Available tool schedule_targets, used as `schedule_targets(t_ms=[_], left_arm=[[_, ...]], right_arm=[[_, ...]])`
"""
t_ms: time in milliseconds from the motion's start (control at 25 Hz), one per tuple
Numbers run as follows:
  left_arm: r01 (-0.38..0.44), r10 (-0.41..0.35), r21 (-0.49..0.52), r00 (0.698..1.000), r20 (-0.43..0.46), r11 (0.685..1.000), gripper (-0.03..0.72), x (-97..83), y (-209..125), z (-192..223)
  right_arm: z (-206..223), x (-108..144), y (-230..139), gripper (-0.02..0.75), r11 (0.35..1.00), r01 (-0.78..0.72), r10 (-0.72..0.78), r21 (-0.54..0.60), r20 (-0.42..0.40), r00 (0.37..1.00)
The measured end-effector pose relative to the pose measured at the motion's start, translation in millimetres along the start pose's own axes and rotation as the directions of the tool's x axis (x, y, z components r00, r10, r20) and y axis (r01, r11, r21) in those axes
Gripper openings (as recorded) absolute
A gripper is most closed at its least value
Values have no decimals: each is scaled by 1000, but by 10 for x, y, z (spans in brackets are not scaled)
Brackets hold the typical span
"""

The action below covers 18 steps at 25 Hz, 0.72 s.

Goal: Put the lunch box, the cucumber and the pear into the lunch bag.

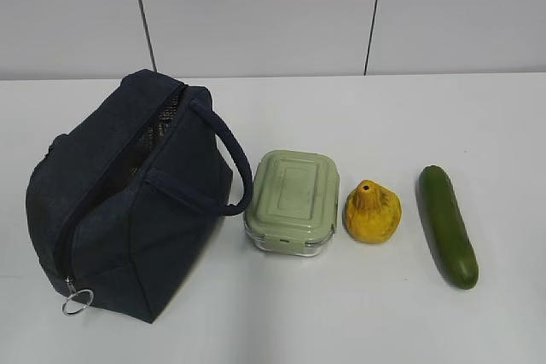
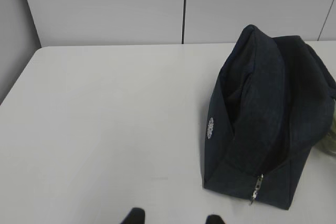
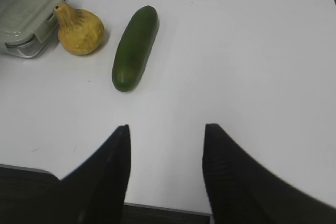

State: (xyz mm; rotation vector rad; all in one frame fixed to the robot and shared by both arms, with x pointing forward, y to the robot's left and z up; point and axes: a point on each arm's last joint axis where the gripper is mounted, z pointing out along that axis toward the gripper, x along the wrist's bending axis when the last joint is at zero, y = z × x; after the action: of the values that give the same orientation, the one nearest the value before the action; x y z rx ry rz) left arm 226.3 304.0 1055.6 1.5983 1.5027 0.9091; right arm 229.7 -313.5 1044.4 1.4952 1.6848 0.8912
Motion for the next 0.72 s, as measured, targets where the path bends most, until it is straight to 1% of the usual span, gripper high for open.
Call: schedule_targets(t_ms=[720], left_arm=[[0,0,0,1000,0,1000,221,0,0,0]], right_arm=[[0,0,0,355,1000,0,0,0,0,1000]])
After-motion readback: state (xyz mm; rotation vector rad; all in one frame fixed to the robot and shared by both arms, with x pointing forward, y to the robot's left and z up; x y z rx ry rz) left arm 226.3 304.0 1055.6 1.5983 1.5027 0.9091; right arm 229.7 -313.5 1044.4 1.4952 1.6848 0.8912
